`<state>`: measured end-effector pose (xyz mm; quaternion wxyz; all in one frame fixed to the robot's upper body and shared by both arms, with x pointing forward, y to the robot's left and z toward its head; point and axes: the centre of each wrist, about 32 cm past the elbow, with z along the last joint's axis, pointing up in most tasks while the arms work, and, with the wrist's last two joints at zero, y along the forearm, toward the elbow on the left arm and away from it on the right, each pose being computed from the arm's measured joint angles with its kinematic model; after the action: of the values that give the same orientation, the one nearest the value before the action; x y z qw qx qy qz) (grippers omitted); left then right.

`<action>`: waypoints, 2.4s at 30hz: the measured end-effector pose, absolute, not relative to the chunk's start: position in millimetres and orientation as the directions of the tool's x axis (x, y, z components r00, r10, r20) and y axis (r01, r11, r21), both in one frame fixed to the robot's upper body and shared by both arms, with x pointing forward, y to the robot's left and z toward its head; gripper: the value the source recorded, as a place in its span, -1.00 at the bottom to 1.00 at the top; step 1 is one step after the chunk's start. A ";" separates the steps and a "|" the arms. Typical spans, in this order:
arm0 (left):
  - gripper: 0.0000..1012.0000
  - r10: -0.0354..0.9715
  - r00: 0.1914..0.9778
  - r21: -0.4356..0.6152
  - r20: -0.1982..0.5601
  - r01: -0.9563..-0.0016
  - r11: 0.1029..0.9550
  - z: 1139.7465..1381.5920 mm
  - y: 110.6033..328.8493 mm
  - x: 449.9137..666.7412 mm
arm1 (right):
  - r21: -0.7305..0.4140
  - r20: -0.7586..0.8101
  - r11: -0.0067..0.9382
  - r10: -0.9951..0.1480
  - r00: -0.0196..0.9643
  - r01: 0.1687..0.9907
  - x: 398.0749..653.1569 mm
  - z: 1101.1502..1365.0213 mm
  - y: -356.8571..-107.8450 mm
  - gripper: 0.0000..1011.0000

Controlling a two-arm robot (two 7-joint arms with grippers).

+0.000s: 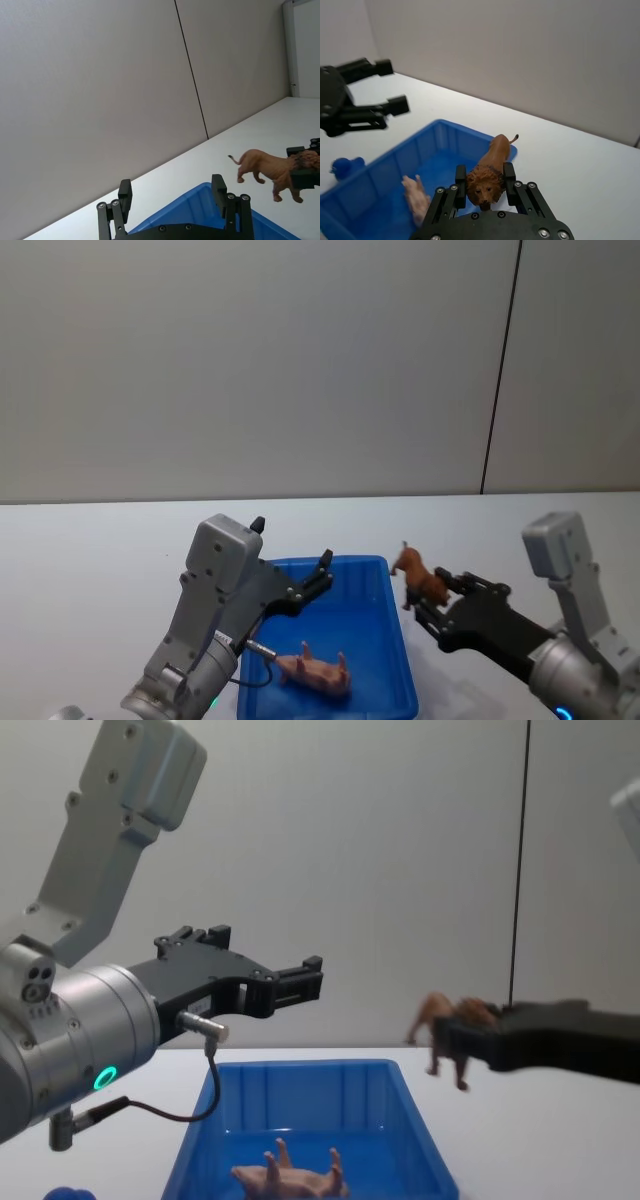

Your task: Pick up the two dolls from the table and place them into the box.

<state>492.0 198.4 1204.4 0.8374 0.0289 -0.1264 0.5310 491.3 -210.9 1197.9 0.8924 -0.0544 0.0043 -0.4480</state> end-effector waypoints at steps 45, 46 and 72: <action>0.98 0.882 0.404 -0.086 0.243 -0.897 0.434 1204.4 198.4 492.0 | -0.108 -0.005 0.616 -0.785 0.619 0.780 484.1 1198.6 -238.0 0.98; 0.98 0.882 0.404 -0.086 0.243 -0.897 0.434 1204.3 198.5 491.9 | -0.107 -0.003 0.614 -0.786 0.618 0.782 483.3 1198.3 -239.4 0.98; 0.98 0.945 0.251 0.063 0.210 -0.968 0.243 1192.6 217.5 451.4 | -0.089 0.028 0.597 -0.798 0.602 0.797 471.5 1195.9 -258.4 0.98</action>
<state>451.4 217.5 1192.6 0.7857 0.0900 -0.0640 0.6087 471.5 -258.4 1195.9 0.8937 -0.0464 0.0074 -0.4462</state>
